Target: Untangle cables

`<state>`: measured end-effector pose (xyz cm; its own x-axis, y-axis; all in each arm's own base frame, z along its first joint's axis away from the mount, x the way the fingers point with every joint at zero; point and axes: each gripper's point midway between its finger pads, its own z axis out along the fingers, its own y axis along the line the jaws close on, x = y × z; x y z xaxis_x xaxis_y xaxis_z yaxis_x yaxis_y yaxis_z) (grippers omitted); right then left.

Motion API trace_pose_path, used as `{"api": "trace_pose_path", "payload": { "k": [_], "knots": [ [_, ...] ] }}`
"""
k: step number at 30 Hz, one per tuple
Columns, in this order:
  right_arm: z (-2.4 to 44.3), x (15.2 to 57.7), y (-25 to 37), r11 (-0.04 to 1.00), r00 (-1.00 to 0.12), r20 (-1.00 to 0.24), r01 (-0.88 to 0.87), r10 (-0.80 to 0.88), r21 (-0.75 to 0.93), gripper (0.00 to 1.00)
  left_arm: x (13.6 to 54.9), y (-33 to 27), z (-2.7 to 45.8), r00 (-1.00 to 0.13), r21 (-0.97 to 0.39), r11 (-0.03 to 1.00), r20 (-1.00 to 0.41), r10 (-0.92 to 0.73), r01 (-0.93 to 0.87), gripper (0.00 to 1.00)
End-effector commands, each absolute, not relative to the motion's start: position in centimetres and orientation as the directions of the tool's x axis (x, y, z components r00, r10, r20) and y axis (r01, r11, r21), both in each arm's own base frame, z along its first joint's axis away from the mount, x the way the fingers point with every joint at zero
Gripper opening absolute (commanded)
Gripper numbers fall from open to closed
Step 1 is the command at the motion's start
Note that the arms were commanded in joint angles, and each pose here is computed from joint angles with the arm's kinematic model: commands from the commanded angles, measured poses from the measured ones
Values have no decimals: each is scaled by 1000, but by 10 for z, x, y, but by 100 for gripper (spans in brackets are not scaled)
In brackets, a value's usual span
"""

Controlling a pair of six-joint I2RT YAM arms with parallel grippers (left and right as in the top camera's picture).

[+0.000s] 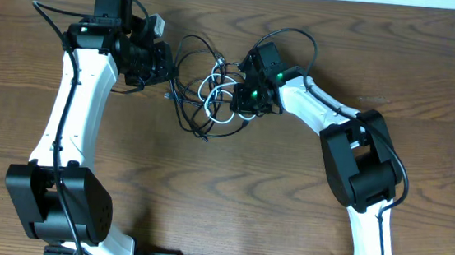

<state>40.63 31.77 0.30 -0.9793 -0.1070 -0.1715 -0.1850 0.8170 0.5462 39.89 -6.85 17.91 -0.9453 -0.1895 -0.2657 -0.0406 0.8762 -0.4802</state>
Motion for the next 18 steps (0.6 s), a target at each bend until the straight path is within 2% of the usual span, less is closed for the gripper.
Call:
{"api": "trace_pose_path", "payload": {
  "k": [1,4,8,12,16,18],
  "knots": [
    [-10,405,316,831,-986,-139,-153,-93,534,1,402,-71,187,-941,-490,872,-289,-175,-12,8],
    [22,414,315,780,-971,-201,-226,-131,584,1,402,-71,187,-941,-487,874,-290,-175,-13,8],
    [101,433,303,693,-923,-360,-347,-134,632,1,403,-64,184,-940,-452,891,-292,-178,-28,8],
    [197,448,274,618,-853,-518,-442,-64,650,1,404,-51,178,-936,-381,923,-301,-184,-59,8],
    [290,452,225,553,-766,-641,-519,38,652,1,404,-27,166,-929,-253,961,-316,-191,-111,8],
    [314,450,207,542,-740,-669,-535,70,648,1,404,-17,160,-927,-200,971,-321,-192,-132,8]
  ]
}}
